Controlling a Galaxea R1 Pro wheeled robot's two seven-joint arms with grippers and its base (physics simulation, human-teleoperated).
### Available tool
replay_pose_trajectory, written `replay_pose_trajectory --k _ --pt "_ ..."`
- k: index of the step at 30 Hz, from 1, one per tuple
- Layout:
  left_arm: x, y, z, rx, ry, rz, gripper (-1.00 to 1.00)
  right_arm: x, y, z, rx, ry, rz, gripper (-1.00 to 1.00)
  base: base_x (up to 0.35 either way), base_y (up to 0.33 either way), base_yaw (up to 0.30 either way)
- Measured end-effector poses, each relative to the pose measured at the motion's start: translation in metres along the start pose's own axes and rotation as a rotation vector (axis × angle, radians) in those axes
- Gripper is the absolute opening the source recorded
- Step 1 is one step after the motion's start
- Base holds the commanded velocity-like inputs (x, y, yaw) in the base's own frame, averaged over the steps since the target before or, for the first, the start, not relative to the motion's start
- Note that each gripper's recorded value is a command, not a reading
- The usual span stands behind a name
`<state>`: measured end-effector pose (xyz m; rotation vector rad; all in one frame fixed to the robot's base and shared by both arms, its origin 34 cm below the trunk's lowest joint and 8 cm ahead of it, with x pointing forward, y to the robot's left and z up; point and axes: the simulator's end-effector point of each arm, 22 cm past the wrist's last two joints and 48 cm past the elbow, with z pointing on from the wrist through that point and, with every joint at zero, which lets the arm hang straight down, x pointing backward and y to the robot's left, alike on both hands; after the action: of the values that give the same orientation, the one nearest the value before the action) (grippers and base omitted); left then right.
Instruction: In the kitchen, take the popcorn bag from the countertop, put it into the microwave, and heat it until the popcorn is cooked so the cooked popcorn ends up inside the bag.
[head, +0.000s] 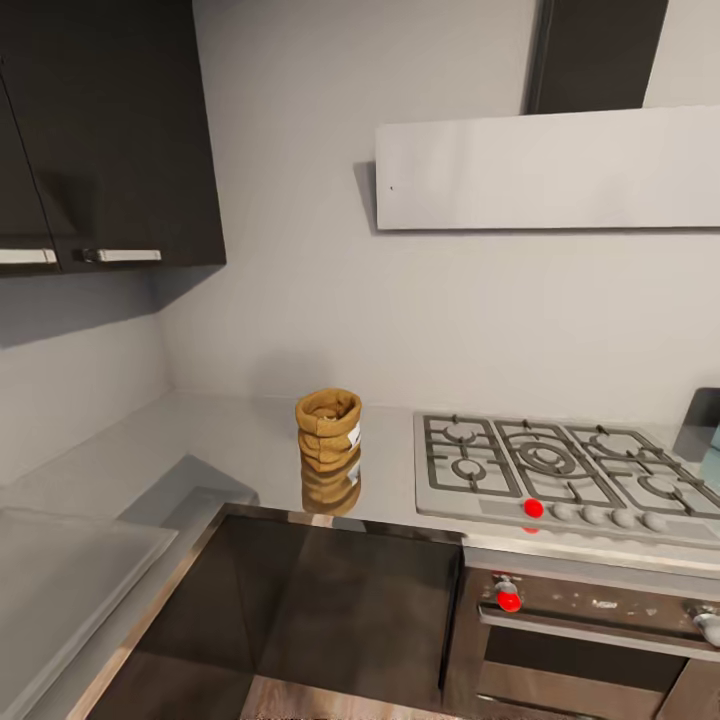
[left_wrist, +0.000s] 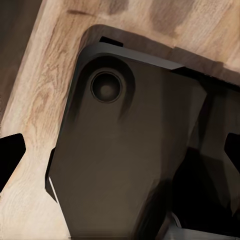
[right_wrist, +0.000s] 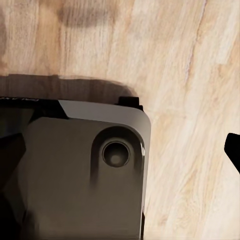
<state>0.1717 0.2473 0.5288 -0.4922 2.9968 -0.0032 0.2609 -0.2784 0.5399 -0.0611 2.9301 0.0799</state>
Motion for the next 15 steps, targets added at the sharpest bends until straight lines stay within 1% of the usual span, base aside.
replay_pose_trajectory --k 3,15 --pt "0.0017 0.0006 -0.004 -0.001 0.005 0.001 1.0 0.0015 0.0002 -0.0037 0.0 0.005 0.0 1.0 0.0 0.0 0.0" --pt "0.0081 0.0044 -0.0042 -0.009 0.022 0.0 1.0 0.009 0.0005 -0.003 -0.001 0.024 0.001 1.0 0.0 0.0 0.0"
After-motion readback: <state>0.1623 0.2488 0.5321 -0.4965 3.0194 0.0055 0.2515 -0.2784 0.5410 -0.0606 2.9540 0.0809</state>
